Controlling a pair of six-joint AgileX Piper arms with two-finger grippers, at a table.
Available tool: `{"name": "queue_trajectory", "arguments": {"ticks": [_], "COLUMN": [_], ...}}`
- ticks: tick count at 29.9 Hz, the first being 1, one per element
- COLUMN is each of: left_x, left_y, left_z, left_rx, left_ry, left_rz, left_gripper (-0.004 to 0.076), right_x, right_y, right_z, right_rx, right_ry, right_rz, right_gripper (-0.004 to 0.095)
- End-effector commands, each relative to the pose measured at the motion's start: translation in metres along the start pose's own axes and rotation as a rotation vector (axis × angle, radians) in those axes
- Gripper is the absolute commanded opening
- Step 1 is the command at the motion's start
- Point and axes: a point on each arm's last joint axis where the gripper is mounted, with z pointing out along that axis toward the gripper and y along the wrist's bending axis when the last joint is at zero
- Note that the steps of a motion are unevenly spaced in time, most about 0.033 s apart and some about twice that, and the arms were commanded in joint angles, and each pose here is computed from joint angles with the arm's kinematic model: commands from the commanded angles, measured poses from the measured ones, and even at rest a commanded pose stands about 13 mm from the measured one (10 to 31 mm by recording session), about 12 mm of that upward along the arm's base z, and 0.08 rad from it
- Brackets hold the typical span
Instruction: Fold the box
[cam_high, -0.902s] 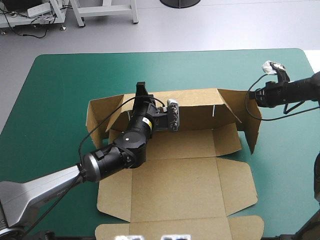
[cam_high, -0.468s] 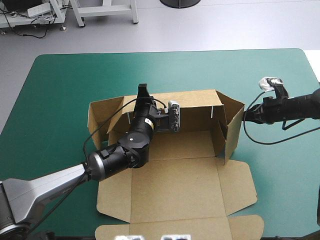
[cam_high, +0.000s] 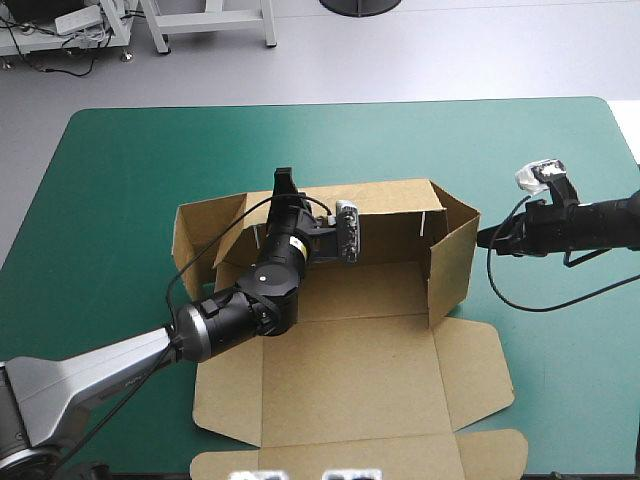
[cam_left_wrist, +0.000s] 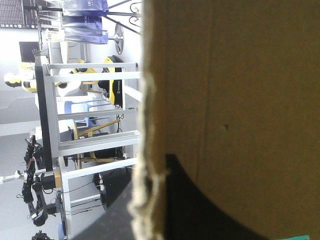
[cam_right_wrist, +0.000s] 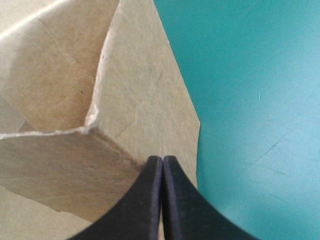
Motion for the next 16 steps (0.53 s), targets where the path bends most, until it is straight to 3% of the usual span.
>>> {"name": "queue_trajectory", "arguments": {"ticks": [1, 3, 9, 16], "left_x": [0.000, 0.000, 0.000, 0.000], "left_y": [0.019, 0.019, 0.019, 0.019], "left_z": [-0.012, -0.012, -0.012, -0.012], "left_rx": [-0.066, -0.066, -0.066, -0.066], "left_ry": [-0.022, -0.022, -0.022, -0.020], "left_rz": [-0.031, -0.031, -0.031, -0.031], "left_gripper": [-0.0006, -0.0006, -0.0006, -0.0006], "right_x": [-0.006, -0.007, -0.006, -0.006], "right_y": [0.012, 0.013, 0.025, 0.039], "right_z": [-0.013, -0.011, 0.005, 0.019], "right_rx": [0.001, 0.001, 0.001, -0.023], "right_ry": [-0.024, -0.018, 0.086, 0.143], "right_rz": [-0.052, -0.054, -0.121, -0.131], "right_gripper": [-0.0012, 0.0022, 0.0304, 0.0352]}}
